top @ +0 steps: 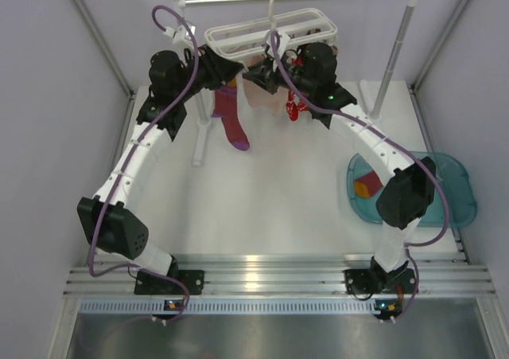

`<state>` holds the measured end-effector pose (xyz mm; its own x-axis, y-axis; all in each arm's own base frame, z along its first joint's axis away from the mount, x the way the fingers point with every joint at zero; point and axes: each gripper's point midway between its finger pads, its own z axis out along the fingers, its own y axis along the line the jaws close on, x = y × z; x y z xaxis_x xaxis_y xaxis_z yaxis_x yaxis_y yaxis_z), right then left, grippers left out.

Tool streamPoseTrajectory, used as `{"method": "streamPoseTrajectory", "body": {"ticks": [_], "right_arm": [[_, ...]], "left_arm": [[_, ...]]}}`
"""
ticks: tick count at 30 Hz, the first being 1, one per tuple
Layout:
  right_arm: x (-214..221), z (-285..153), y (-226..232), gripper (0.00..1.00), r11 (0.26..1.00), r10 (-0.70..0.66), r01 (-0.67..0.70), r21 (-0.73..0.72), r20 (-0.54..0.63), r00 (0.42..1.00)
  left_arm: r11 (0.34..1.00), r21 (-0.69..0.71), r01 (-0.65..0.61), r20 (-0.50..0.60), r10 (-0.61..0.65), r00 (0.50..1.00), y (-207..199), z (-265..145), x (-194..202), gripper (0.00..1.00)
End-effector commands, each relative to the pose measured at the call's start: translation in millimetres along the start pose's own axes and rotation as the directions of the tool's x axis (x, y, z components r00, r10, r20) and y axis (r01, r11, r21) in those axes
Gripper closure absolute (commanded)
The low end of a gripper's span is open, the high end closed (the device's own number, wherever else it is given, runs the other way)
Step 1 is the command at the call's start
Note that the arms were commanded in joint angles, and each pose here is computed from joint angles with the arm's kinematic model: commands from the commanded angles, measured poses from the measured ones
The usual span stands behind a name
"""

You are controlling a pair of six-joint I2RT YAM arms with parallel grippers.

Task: Clip the socks to the hanger
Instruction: Open the clamp at the hanger.

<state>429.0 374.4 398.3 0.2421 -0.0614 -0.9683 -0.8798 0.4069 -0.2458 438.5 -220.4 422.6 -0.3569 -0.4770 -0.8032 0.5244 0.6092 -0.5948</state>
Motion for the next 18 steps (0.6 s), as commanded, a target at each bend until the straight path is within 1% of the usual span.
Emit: {"method": "streamPoseTrajectory", "body": {"ticks": [1, 7, 8, 15, 18], "right_arm": [[-47.0, 0.1, 19.5, 1.0, 0.988, -0.143, 0.147, -0.05, 0.078, 0.987], [-43.8, 5.4, 25.6, 1.0, 0.979, -0.197, 0.2, -0.041, 0.056, 0.979], [-39.2, 4.9, 26.4, 1.0, 0.98, -0.192, 0.193, -0.041, 0.035, 0.981], [-38.8, 5.0, 27.8, 1.0, 0.977, -0.209, 0.21, -0.036, 0.026, 0.978], [-39.5, 5.2, 28.9, 1.0, 0.976, -0.213, 0.214, -0.04, 0.029, 0.977]], "left_arm": [[1.0, 0.017, -0.024, 0.037, 0.023, 0.999, -6.4, 3.0, -13.8, 0.65], [1.0, 0.017, -0.018, 0.052, 0.017, 0.999, -8.7, 5.5, -19.6, 0.58], [1.0, 0.012, -0.016, 0.052, 0.016, 0.999, -7.3, 6.0, -19.3, 0.58], [1.0, 0.007, 0.027, 0.077, -0.028, 0.997, -5.9, 9.2, -23.1, 0.58], [0.999, 0.012, 0.044, 0.074, -0.045, 0.996, -6.1, 13.4, -22.4, 0.6]]}}
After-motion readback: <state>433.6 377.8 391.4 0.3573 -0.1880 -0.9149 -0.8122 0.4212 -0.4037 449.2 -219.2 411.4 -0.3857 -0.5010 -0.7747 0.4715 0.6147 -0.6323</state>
